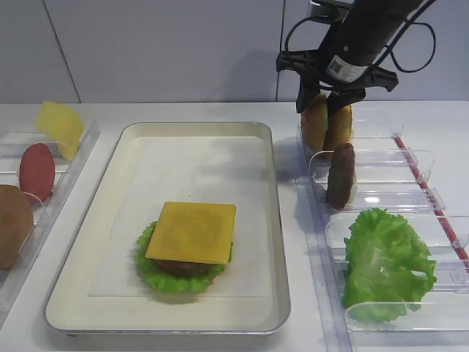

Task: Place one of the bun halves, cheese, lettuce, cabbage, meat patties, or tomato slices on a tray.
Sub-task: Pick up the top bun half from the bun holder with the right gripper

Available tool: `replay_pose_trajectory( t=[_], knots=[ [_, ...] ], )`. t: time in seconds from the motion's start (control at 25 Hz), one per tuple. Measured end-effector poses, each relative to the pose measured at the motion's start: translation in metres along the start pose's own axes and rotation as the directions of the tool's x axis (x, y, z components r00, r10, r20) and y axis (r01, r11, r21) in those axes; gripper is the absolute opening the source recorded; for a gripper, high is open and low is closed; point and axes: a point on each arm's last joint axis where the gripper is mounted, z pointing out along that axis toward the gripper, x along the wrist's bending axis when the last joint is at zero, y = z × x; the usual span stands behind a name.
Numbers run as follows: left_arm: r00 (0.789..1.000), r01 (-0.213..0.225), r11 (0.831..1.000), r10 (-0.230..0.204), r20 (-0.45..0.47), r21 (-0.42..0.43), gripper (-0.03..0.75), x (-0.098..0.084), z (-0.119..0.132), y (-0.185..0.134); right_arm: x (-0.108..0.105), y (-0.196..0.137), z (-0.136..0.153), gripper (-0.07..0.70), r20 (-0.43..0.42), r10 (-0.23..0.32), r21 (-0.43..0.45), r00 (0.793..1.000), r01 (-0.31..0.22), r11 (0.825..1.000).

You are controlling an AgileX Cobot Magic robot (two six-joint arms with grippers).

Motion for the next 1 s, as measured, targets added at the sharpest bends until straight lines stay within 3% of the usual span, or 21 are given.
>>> replay_pose_trajectory(
  t=[0.16, 0.32, 0.72, 0.88, 1.0],
  knots=[
    [1.000, 0.000, 1.000, 0.000, 0.000, 0.000, 0.108, 0.000, 0.000, 0.000, 0.000, 0.000, 0.000, 0.317, 0.000, 0.000, 0.005, 1.000, 0.000, 1.000],
    [1.000, 0.000, 1.000, 0.000, 0.000, 0.000, 0.108, 0.000, 0.000, 0.000, 0.000, -0.002, 0.000, 0.220, 0.005, 0.012, 0.021, 1.000, -0.012, 1.000],
    [1.000, 0.000, 1.000, 0.000, 0.000, 0.000, 0.108, 0.000, 0.000, 0.000, 0.013, 0.007, -0.030, 0.216, -0.012, -0.014, 0.080, 1.000, 0.014, 0.997],
    [1.000, 0.000, 1.000, 0.000, 0.000, 0.000, 0.108, 0.000, 0.000, 0.000, 0.023, 0.018, -0.055, 0.216, -0.034, -0.045, 0.036, 0.998, 0.046, 0.998],
    [1.000, 0.000, 1.000, 0.000, 0.000, 0.000, 0.108, 0.000, 0.000, 0.000, 0.032, 0.021, -0.067, 0.214, -0.100, -0.060, 0.011, 0.993, 0.062, 0.998]
  ],
)
